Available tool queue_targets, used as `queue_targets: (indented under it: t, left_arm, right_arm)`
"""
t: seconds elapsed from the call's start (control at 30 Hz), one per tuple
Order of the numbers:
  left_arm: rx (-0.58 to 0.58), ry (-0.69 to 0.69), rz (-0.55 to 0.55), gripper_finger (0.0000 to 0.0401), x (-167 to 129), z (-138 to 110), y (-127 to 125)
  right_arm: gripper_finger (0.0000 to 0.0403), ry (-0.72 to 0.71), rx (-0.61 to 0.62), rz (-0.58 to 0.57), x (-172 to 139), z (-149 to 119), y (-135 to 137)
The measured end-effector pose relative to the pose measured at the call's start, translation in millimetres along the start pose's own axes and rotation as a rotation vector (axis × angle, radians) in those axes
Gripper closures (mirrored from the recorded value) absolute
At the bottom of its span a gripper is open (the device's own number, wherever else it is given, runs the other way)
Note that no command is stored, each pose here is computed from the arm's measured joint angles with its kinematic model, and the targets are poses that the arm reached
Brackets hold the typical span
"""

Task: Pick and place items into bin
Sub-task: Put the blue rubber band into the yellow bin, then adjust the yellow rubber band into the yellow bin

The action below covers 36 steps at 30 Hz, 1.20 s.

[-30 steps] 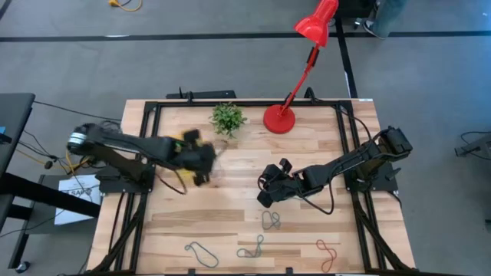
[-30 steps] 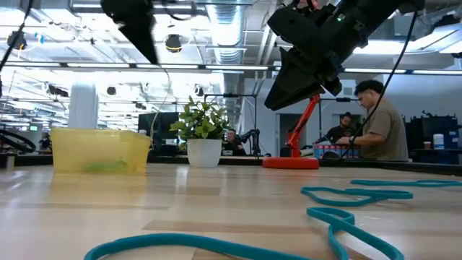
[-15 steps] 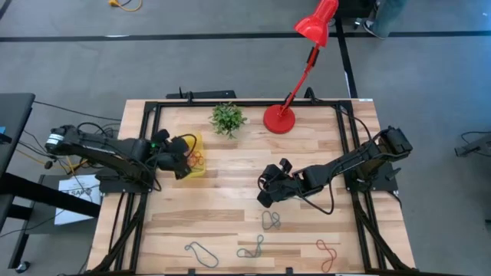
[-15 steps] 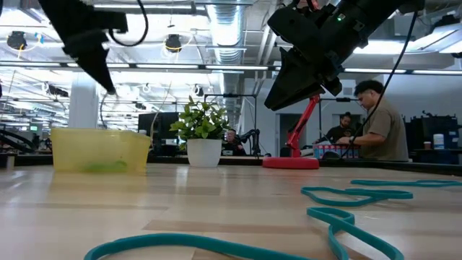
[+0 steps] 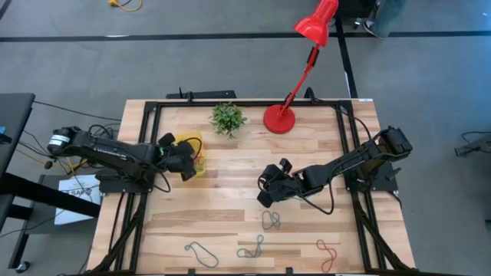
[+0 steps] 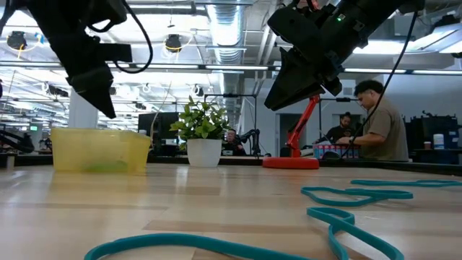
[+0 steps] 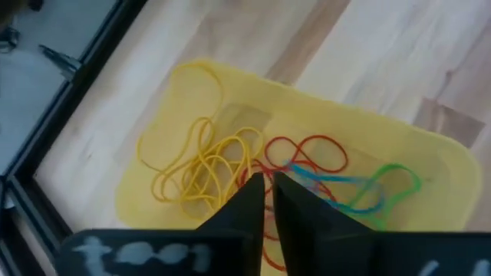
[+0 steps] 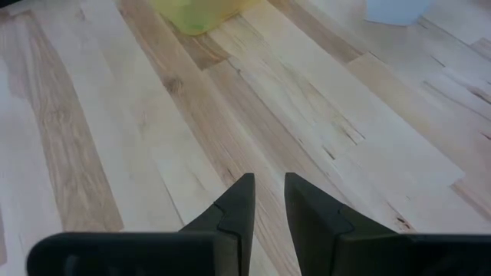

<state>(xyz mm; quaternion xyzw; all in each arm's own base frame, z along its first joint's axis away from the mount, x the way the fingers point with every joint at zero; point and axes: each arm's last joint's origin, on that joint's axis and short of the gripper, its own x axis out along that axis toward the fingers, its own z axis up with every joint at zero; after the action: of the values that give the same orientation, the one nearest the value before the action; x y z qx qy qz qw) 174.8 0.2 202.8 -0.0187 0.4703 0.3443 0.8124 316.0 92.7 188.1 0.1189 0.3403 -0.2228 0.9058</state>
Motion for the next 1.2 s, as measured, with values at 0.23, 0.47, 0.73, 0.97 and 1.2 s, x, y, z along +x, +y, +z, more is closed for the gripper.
queue_targets:
  t: [0.23,0.47,0.73,0.97,1.2]
  left_arm:
    - [-0.039,0.013,0.043,0.0333,5.2,3.3,8.4]
    - [-0.08,0.0,0.131,0.0317,10.3,7.1,18.3]
    - [-0.126,0.044,0.191,0.0316,20.0,11.3,35.7]
    - [-0.183,0.105,0.069,0.0316,31.1,18.1,50.1]
    - [-0.186,0.113,-0.005,0.0316,41.1,24.4,68.6]
  right_arm:
    - [0.0336,0.0,-0.001,0.0,0.0,0.0,0.0]
    - [0.0336,0.0,-0.001,0.0,0.0,0.0,0.0]
    - [0.0336,0.0,-0.001,0.0,0.0,0.0,0.0]
    - [0.0336,0.0,-0.001,0.0,0.0,0.0,0.0]
    - [0.0336,0.001,-0.001,0.0,0.0,-0.1,0.0]
